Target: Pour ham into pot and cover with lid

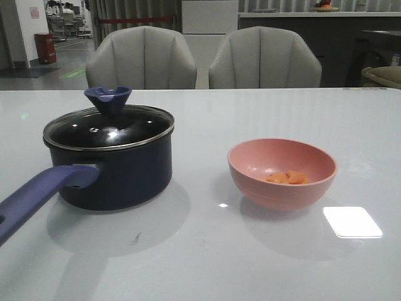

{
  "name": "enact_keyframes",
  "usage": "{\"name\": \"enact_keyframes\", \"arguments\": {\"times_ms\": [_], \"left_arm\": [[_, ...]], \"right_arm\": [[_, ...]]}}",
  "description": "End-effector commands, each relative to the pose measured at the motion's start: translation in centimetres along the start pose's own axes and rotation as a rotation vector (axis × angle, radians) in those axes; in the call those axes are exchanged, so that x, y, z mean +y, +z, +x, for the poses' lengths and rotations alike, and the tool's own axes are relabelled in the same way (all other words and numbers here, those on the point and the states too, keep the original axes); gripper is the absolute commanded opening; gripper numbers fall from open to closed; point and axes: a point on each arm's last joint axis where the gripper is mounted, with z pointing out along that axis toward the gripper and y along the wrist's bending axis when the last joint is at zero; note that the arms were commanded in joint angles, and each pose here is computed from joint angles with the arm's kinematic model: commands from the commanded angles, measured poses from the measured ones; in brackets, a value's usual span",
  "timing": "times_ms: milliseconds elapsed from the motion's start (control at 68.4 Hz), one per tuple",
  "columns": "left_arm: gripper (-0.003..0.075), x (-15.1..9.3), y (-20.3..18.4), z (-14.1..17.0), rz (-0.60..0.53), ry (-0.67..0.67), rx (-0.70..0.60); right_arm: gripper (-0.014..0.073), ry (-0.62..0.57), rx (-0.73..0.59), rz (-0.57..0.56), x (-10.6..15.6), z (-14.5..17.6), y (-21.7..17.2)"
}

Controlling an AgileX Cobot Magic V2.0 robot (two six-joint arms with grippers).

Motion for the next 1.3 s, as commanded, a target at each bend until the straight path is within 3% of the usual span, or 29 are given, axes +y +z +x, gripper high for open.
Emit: {"name": "enact_keyframes", "arguments": {"times_ms": [0, 190, 424, 585, 1287], "left_arm": [[0.0615, -2.2, 1.2, -2.6, 0.068, 0.034, -0.043], [0.0615, -6.3, 5.2, -4.3, 0.128, 0.150, 0.053], [0.0615, -9.7, 9.3, -5.6, -0.032, 0.228, 0.153], [0.0616, -11.3, 11.3, -6.0, -0.049, 0.230, 0.224], [0.0615, -11.9, 17.2, -5.0, -0.131, 0.188, 0.417]], "right_arm": [[0.0146, -0.018, -0.110, 0.003, 0.0, -1.1, -0.2], [0.0146, -0.018, -0.110, 0.003, 0.0, -1.1, -0.2], [0.0146, -0.018, -0.110, 0.003, 0.0, -1.1, -0.2], [0.0146, -0.018, -0.110, 0.003, 0.0, -1.1, -0.2], [0.0146, -0.018, -0.110, 0.003, 0.0, -1.1, -0.2]]}}
